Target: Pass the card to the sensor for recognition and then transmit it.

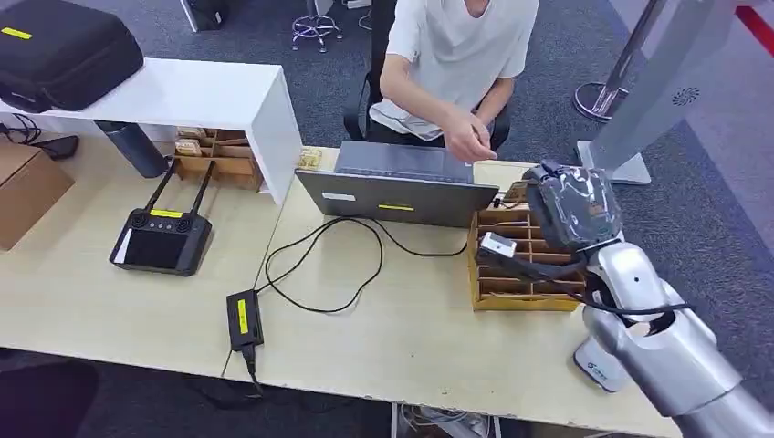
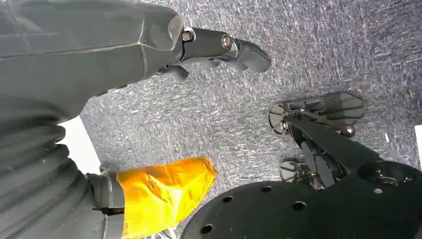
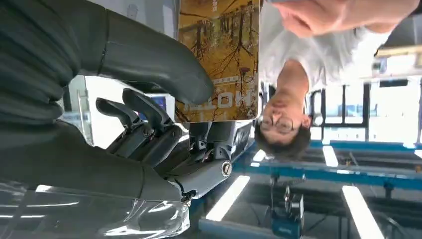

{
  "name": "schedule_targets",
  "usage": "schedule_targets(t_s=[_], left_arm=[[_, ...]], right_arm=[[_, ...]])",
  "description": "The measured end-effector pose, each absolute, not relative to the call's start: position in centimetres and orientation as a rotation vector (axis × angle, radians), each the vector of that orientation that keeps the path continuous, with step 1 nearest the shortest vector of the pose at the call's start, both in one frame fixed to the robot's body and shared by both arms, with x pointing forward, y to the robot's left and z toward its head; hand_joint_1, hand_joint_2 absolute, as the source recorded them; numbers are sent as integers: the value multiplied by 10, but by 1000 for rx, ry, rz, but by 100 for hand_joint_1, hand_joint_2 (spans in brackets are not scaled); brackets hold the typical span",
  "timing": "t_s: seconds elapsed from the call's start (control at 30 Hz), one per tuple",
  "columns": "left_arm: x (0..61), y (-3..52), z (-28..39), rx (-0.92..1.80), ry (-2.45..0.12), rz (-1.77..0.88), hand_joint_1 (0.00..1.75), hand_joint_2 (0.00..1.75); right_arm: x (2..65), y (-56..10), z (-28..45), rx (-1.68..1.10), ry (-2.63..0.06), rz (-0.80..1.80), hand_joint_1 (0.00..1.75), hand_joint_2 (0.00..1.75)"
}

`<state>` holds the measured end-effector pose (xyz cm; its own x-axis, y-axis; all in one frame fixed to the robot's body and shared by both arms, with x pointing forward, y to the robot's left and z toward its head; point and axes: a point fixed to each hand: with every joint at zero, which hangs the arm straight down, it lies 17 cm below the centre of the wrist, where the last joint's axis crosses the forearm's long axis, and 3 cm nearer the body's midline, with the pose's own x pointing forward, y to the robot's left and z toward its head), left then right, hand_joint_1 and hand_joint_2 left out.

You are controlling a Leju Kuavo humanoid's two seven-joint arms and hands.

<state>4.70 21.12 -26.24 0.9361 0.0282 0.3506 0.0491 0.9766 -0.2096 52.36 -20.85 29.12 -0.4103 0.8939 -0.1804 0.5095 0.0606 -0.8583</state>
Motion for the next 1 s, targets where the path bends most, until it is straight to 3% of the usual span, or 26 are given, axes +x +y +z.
schedule_targets(t_s=[0.77,0.8,1.0], left_arm=[[48,211,-262,-230,-351,-59,0,175],[49,211,-262,-230,-352,-60,0,175],[50,209,-262,-229,-356,-81,0,175]], right_arm=[[542,-209,340,-1534,-1983,1134,175,175],[543,-210,339,-1533,-1981,1135,0,175],[545,-211,335,-1534,-1966,1143,0,175]])
